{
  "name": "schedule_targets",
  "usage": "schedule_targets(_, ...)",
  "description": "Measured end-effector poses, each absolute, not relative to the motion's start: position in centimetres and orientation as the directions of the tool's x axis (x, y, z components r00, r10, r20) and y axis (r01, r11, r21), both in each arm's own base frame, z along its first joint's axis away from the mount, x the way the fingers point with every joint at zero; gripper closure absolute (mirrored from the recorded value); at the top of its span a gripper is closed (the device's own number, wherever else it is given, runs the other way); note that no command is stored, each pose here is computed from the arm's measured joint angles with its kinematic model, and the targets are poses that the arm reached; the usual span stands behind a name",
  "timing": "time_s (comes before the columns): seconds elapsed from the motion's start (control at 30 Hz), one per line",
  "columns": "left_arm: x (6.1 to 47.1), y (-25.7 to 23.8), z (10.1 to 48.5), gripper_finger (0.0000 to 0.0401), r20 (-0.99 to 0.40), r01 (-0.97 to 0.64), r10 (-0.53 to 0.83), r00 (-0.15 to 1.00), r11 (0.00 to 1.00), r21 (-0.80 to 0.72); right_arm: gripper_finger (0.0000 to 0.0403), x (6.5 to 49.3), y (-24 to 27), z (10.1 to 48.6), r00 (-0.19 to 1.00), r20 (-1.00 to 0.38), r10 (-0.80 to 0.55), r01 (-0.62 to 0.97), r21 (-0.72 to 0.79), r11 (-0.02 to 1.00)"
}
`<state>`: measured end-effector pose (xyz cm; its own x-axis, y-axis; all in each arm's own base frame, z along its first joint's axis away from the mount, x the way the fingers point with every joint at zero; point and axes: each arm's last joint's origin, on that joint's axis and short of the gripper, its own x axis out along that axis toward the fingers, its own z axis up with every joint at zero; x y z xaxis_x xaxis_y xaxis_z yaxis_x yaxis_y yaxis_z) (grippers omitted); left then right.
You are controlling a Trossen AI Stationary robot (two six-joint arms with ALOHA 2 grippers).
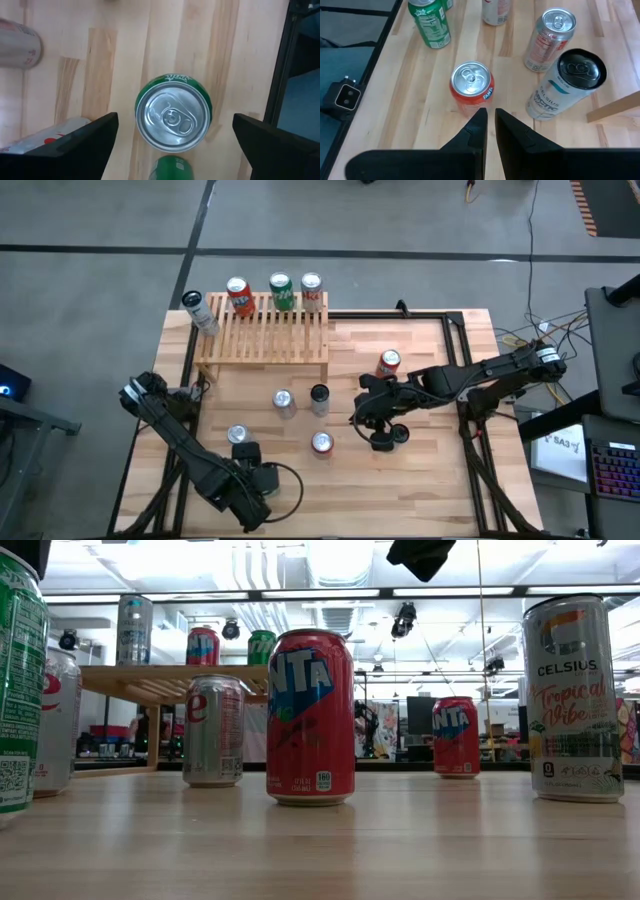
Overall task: Place canned beverage on shelf
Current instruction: Put the right green soda can on the shelf aligned with the other green soda can
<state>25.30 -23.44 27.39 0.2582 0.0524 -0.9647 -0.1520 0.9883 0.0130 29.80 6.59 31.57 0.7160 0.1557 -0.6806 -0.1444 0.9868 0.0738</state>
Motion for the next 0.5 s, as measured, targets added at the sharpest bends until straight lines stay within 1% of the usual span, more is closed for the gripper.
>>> schedule_targets(0.17,25.4,-23.6,27.1,0.0027,-0.965,-0.152,0.059,0.254,0.988,0.02,0.0376,29.8,6.6,31.6,0.716,-0.681,0.156,-0.145,0.073,0.987)
schedule_targets(0.5,26.1,-24.2,25.0,0.0028,-0.972,-0.143,0.1,0.213,0.987,0.07,0.0376,29.8,6.6,31.4,0.713,-0.684,0.155,-0.146,0.072,0.987)
